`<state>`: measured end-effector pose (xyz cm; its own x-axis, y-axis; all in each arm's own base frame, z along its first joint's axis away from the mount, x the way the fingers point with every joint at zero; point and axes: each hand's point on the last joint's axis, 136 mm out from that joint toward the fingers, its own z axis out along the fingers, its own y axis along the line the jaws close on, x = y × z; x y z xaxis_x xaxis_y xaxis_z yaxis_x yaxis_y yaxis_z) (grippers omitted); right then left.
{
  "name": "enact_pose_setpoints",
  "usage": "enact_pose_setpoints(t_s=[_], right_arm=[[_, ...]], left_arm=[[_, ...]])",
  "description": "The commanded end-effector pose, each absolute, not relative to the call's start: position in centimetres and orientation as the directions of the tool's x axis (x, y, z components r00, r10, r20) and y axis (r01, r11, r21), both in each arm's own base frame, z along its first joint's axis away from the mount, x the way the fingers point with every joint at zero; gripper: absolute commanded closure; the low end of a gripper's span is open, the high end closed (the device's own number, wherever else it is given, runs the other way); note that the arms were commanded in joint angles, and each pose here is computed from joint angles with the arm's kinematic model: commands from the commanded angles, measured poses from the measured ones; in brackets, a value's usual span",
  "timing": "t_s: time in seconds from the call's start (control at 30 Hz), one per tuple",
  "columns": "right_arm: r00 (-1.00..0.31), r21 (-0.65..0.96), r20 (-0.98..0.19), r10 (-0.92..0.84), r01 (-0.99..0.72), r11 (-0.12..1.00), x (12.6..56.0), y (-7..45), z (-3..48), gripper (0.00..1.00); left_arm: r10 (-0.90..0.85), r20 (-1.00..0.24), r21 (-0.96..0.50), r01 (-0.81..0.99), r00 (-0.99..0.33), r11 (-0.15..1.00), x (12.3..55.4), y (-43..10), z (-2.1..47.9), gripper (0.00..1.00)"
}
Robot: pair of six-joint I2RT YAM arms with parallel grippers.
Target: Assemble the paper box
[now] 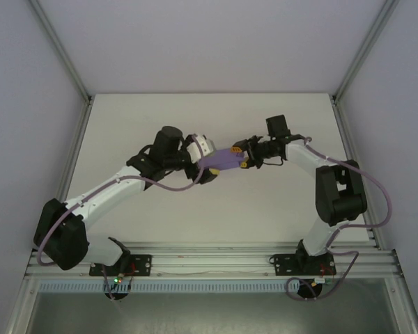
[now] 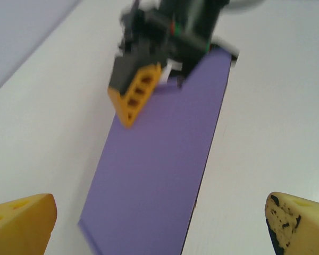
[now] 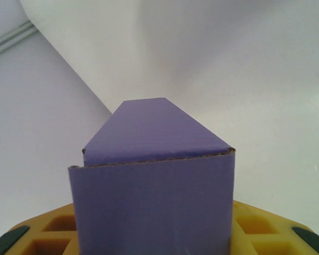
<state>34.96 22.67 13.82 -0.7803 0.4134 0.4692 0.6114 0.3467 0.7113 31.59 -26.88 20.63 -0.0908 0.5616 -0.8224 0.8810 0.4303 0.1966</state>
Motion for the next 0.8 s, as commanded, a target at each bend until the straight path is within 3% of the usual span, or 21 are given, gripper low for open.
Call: enact_pose_setpoints(t_s=[0.0,0.47,0.6,0.77], right_arm=[[-0.713,0.637,0.605,0.355,0.701,0.322,33.1,23.0,15.1,0.71],[-0.666,0.619,0.656,0.355,0.744,0.253,33.5,23.4,16.7,0.69],[-0.645,0.616,0.678,0.354,0.760,0.205,33.8,23.5,16.5,0.69],[-0.633,0.610,0.691,0.348,0.769,0.188,33.3,23.5,16.6,0.68]], left_arm=[[0.774,-0.632,0.387,0.852,-0.032,0.352,32.0,-24.0,17.9,0.00],[0.826,-0.562,0.378,0.878,-0.034,0.294,32.9,-25.1,16.0,0.04],[0.811,-0.585,0.367,0.898,0.022,0.241,32.2,-26.6,16.3,0.14],[0.835,-0.550,0.442,0.849,0.002,0.289,33.8,-25.6,16.8,0.35]])
